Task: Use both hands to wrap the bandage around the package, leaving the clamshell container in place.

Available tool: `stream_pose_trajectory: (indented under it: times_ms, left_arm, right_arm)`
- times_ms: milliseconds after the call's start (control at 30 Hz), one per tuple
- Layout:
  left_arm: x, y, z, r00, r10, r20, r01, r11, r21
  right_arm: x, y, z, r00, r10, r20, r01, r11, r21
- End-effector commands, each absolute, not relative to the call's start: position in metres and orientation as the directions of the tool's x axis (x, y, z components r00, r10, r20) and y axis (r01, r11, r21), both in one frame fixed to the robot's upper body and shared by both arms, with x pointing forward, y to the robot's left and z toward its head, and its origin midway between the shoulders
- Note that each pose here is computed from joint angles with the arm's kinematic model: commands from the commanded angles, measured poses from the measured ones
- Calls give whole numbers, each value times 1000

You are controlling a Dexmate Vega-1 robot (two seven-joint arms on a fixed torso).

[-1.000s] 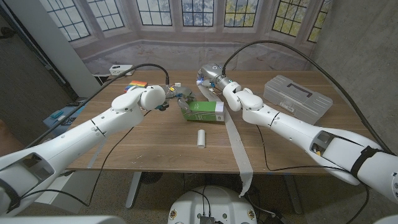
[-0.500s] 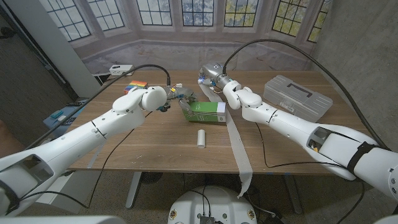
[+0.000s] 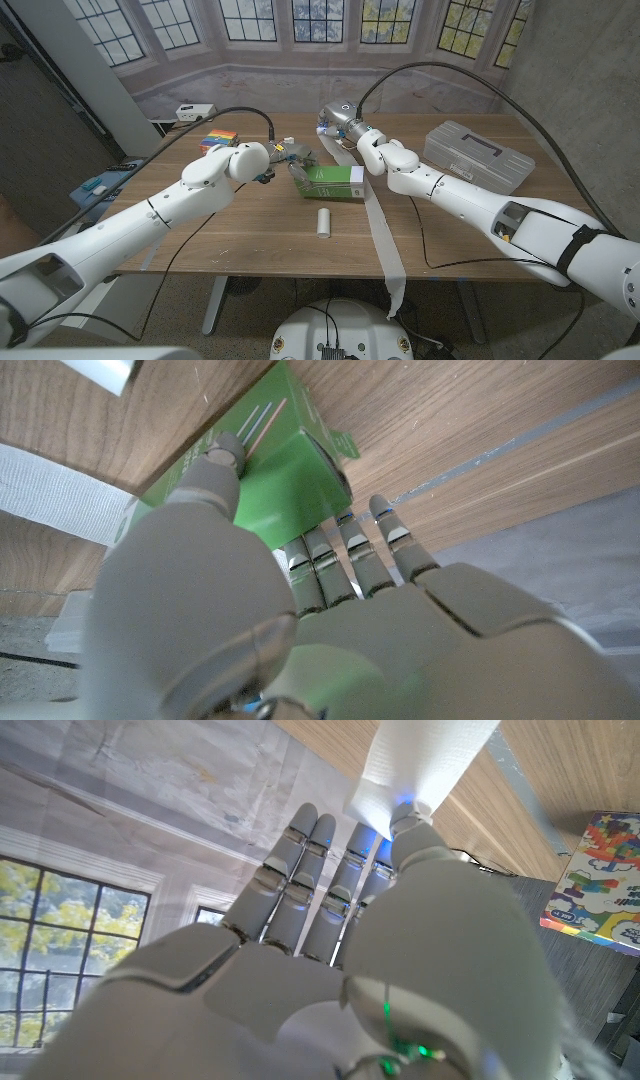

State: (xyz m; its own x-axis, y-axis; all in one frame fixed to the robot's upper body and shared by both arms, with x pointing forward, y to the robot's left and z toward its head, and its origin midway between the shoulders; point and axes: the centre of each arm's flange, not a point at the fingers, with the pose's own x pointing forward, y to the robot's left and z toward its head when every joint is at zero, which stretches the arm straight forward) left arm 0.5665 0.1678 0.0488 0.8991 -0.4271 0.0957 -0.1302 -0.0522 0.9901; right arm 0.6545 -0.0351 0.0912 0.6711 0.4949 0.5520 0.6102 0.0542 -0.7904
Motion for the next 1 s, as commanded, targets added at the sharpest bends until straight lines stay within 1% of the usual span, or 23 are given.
stream_pose_trajectory:
  times_ms: [33,433,1000]
  left_arm:
    - [570,170,54,902,-414,123,-144,-18,989]
    - [576,165,60,900,-416,132,-147,-5,989]
    - [579,155,57,901,-414,127,-131,17,991]
  right_arm:
    - [650,-23,95,648,519,558,618,71,-783]
    - [642,-10,94,631,537,559,608,105,-787]
    - [623,4,90,607,567,556,580,162,-798]
